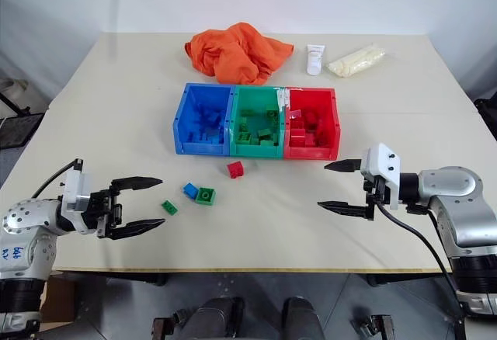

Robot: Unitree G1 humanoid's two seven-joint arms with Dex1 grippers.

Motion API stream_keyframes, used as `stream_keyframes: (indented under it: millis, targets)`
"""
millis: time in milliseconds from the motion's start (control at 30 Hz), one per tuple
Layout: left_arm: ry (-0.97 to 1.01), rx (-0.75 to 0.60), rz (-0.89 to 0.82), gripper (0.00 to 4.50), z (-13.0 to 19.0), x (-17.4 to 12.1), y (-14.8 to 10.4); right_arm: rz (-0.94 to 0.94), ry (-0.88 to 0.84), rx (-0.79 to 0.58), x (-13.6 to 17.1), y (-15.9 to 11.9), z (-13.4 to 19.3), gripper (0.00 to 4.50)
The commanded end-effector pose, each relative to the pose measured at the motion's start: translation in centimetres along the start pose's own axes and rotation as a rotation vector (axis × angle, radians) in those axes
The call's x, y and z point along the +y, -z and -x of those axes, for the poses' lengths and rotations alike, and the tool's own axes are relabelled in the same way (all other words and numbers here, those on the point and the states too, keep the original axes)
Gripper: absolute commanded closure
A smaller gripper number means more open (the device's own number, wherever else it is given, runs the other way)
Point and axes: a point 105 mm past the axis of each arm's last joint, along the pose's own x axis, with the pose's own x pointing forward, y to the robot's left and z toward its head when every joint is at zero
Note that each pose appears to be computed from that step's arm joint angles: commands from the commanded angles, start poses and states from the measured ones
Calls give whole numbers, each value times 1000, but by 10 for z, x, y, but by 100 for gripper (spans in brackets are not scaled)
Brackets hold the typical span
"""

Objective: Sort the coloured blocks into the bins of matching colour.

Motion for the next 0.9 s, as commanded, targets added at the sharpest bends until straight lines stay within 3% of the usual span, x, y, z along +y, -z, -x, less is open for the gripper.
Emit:
stream_keyframes:
  millis: [33, 267, 433, 600, 900]
  targets:
    - [-10, 92, -79, 0, -13, -6, -14, 31, -18, -23, -1, -10, 1, 2]
    - [-103, 160, -70, 0, -45, -5, -24, 28, -39, -34, -4, -12, -6, 2]
    - [-176, 291, -24, 0, -28, -6, -22, 32, -47, -46, -8, -14, -9, 2]
    - [-235, 296, -18, 0, -25, 3, -29, 32, -54, -63, -11, -14, -13, 2]
    - [-257, 252, 76, 0, -66, 14, -18, 37, -31, -89, -10, -15, -18, 2]
